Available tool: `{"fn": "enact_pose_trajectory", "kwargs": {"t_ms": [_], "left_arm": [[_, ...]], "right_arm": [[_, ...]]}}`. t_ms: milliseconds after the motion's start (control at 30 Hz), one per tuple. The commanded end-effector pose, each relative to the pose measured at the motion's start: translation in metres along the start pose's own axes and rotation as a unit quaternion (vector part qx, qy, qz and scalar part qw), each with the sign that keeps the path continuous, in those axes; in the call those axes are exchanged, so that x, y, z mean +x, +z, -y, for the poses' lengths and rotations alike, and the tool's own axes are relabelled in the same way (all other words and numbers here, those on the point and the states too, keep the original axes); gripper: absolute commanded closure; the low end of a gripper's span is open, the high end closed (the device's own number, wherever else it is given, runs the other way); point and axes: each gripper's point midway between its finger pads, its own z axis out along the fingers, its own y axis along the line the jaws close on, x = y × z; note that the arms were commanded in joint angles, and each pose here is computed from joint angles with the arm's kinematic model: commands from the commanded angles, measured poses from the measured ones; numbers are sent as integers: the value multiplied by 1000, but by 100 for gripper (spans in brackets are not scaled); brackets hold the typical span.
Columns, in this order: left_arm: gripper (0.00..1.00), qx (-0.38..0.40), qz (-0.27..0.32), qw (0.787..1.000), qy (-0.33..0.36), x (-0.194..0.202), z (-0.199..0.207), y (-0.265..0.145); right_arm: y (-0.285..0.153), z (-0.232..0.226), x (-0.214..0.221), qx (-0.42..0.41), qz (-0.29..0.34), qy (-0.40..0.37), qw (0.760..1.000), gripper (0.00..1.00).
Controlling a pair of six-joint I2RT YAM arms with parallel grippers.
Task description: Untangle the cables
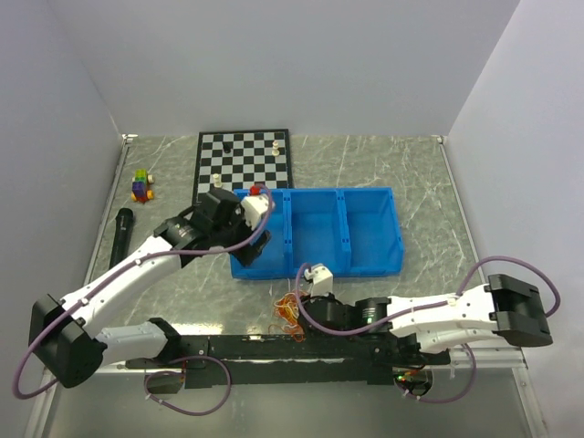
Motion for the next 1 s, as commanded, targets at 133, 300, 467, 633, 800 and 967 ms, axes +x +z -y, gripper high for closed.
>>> {"fn": "enact_pose_trajectory", "kwargs": {"t_ms": [133,300,467,633,800,967], "left_arm": [[3,119,-16,991,53,36,61,-6],[3,156,-23,985,74,47,82,1],[3,181,-36,977,104,53,99,12],[3,206,-54,967,138,63,120,25],[3,211,-70,961,165,75,130,42],[3,211,-64,959,177,73,132,53]], "right_arm": [[11,-10,-27,-6,37,10,999,60],[15,-2,-27,-4,35,25,999,78],[18,-1,-22,-7,26,31,999,93],[19,7,-10,0,14,52,999,100],[16,17,2,7,5,77,997,100],[11,28,12,16,-2,90,996,100]]}}
